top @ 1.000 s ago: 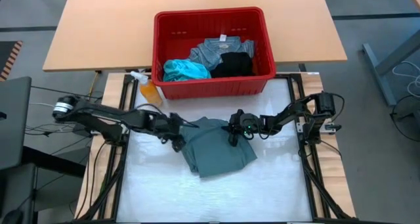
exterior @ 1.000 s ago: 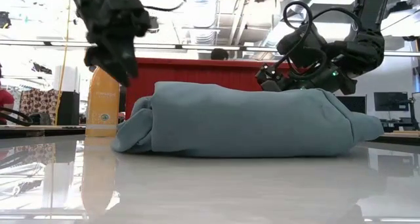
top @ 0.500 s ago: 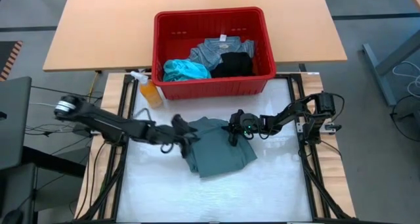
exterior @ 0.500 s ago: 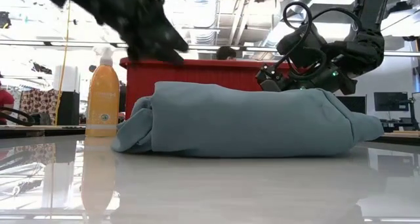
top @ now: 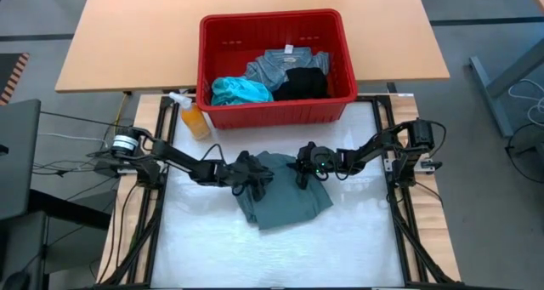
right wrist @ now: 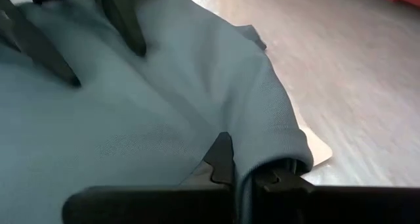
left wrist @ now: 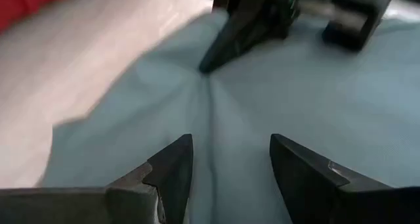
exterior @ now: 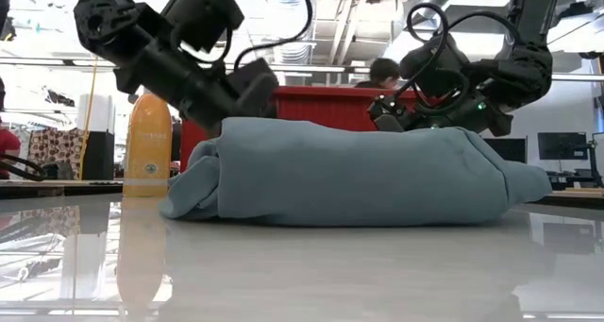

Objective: Fold Laundry from Bin
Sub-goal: Fold the gray pants

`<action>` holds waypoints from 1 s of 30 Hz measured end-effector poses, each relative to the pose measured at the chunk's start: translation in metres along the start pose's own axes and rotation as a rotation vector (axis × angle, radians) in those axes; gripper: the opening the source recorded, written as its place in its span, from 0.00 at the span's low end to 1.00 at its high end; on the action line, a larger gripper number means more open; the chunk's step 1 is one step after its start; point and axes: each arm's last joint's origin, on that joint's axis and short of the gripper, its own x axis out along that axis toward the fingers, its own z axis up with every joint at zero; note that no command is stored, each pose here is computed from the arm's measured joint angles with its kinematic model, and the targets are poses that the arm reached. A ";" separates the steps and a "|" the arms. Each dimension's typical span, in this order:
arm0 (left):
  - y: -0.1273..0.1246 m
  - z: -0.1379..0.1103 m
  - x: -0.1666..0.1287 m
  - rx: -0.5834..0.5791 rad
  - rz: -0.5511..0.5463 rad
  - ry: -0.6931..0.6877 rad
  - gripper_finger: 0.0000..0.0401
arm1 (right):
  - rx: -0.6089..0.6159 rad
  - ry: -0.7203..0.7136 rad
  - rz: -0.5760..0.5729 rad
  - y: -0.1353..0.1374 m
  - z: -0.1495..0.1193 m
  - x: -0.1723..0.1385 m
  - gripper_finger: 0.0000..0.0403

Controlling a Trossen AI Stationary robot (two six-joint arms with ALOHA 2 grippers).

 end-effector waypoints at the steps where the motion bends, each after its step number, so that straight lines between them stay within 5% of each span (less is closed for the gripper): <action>1: 0.001 -0.002 0.001 -0.003 0.009 0.011 0.48 | 0.001 -0.001 -0.002 -0.001 0.000 0.000 0.07; 9: 0.005 -0.006 0.002 0.006 0.047 0.040 0.48 | -0.038 0.007 -0.013 -0.001 0.012 -0.011 0.26; 19: 0.005 -0.007 0.002 -0.007 0.055 0.047 0.48 | -0.061 0.156 -0.103 -0.017 0.035 -0.060 0.58; 26: 0.006 -0.006 0.002 -0.014 0.084 0.034 0.48 | -0.090 -0.111 0.020 0.023 0.058 -0.081 0.59; 30: 0.007 -0.006 0.002 -0.005 0.112 0.022 0.48 | -0.102 -0.292 -0.027 0.058 0.037 -0.071 0.55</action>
